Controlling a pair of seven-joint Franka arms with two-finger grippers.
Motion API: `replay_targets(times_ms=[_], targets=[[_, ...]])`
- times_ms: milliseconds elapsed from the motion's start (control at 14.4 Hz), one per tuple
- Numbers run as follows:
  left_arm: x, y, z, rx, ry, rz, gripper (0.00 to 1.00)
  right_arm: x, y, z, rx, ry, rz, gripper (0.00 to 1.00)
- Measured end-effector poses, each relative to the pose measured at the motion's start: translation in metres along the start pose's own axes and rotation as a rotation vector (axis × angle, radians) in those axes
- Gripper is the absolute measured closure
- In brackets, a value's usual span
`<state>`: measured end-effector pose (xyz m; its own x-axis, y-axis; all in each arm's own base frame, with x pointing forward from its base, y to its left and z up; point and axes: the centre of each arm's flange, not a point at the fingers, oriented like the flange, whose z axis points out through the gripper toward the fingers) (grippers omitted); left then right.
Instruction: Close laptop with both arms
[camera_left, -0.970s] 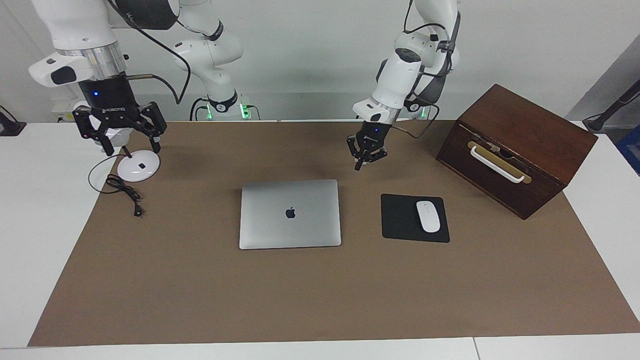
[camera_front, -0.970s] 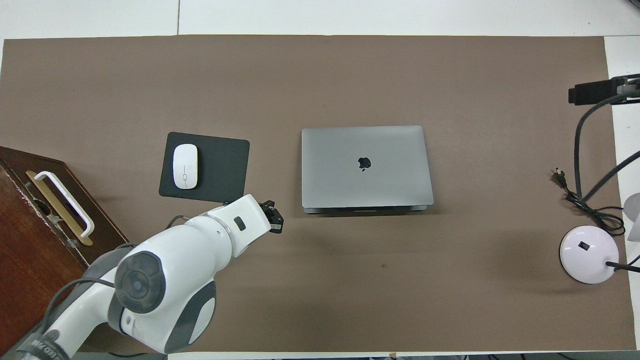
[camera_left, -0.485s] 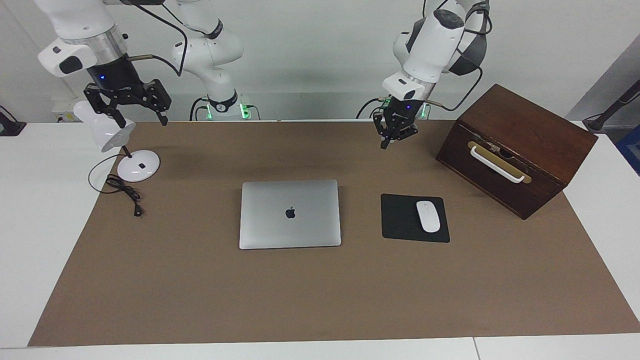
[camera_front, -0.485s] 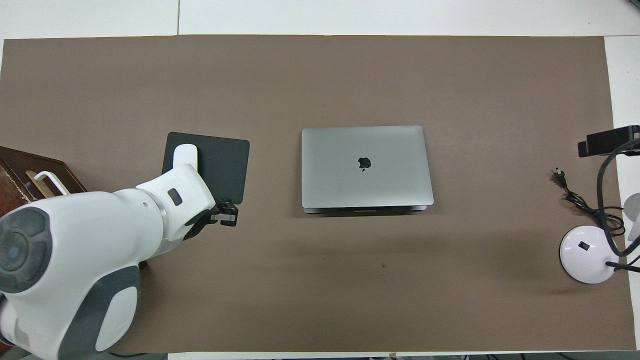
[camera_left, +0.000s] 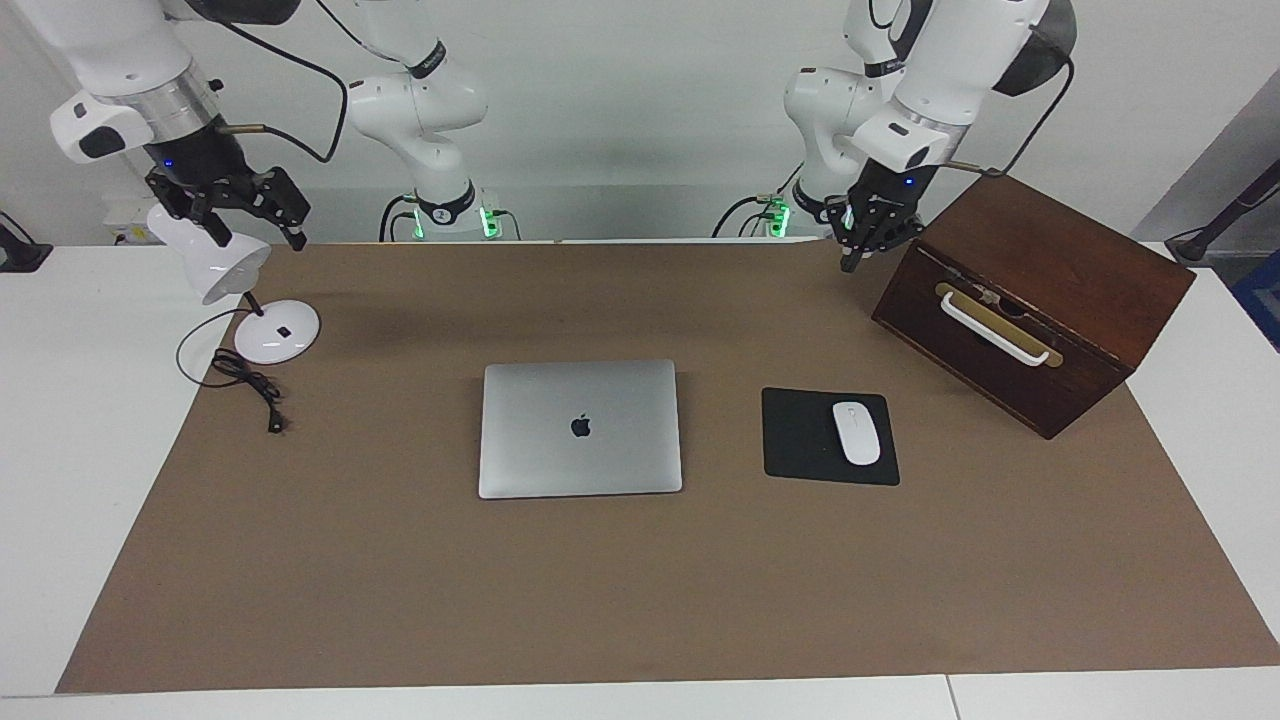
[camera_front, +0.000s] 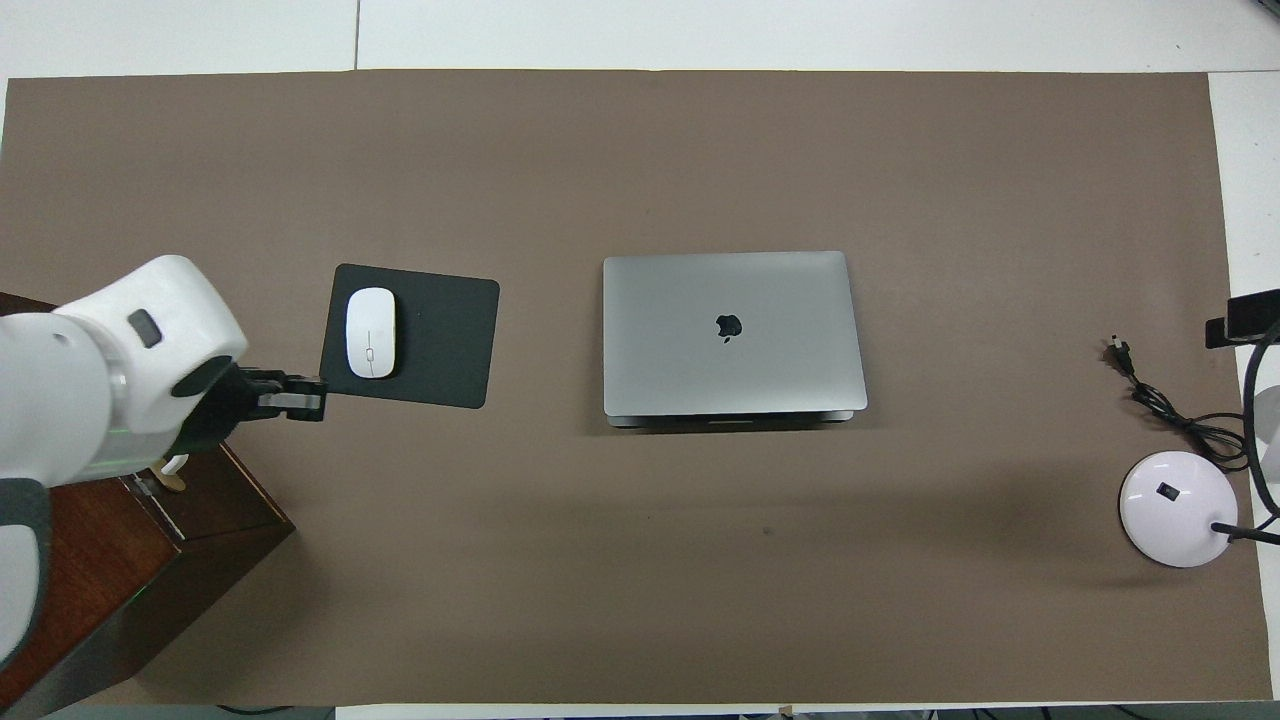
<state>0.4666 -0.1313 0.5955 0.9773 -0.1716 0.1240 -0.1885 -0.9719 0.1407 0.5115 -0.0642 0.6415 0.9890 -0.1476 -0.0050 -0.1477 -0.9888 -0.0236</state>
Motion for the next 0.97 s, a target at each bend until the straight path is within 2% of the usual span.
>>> replay_targets(times_ms=[347, 416, 970], targets=[[-0.003, -0.086, -0.029, 0.020, -0.028, -0.023, 0.99, -0.002, -0.016, 0.002, -0.020, -0.002, -0.019, 0.00], [-0.003, -0.097, -0.032, 0.022, -0.030, -0.041, 0.93, -0.001, -0.016, 0.002, -0.019, 0.005, -0.019, 0.00], [0.009, -0.155, -0.063, 0.048, 0.006, -0.156, 0.06, 0.010, 0.000, 0.013, -0.009, 0.050, 0.008, 0.00]])
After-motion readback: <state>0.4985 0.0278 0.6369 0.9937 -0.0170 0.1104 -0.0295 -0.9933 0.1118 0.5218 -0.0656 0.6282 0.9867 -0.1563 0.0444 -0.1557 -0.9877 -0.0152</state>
